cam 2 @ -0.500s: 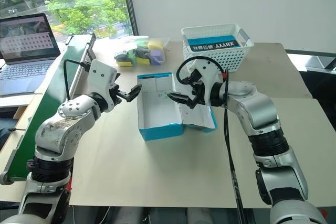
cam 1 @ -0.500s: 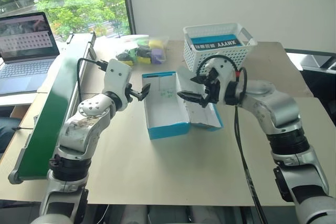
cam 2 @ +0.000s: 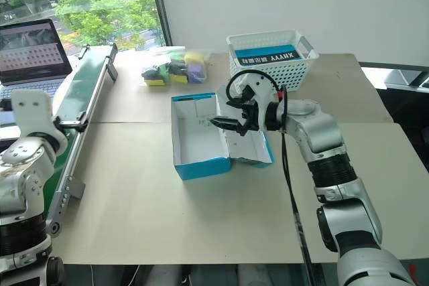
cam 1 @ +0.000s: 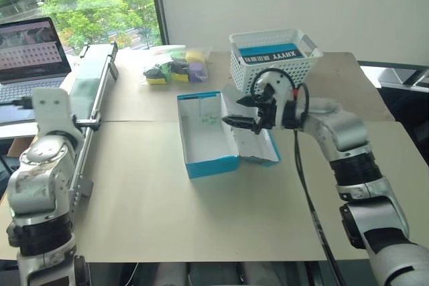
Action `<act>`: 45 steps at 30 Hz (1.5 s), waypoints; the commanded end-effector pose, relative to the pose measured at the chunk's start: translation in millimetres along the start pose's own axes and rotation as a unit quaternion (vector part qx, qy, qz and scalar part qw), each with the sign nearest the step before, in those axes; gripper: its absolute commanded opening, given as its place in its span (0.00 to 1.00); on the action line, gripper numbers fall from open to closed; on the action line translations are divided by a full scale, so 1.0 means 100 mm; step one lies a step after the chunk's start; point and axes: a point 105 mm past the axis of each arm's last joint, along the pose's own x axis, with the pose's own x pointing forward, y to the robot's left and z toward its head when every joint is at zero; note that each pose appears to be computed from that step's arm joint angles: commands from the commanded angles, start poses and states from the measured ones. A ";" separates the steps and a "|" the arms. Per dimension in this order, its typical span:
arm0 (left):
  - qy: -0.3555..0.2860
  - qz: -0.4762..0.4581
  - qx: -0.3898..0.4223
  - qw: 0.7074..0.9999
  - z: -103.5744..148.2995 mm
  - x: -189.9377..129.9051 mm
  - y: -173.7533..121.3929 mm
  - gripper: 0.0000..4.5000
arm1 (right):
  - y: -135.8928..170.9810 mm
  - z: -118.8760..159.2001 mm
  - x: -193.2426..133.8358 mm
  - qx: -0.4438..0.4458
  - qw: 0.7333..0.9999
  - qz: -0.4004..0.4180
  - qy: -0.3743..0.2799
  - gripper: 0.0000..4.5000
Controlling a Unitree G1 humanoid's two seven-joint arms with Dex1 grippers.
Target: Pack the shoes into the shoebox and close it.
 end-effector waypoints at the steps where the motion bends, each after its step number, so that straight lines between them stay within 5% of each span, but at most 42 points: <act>1: -0.020 0.052 0.008 0.998 0.05 -0.15 0.24 1.00 | 0.17 0.16 0.07 -0.011 0.998 0.056 -0.031 0.99; 18: -0.050 0.056 -0.040 0.996 0.18 -0.26 0.83 1.00 | 0.37 0.09 0.34 0.008 0.997 0.067 -0.044 0.99; 30: -0.049 -0.071 -0.040 0.995 0.08 -0.22 0.12 1.00 | 0.37 -0.05 0.22 0.022 0.999 0.025 -0.039 0.99; 39: -0.039 -0.019 -0.048 0.998 -0.04 -0.10 0.36 1.00 | 0.35 -0.03 0.19 0.025 0.998 0.011 -0.049 0.99; 45: -0.039 -0.057 -0.004 0.998 -0.08 -0.06 0.08 1.00 | 0.45 -0.07 0.14 0.040 0.997 0.034 -0.056 0.99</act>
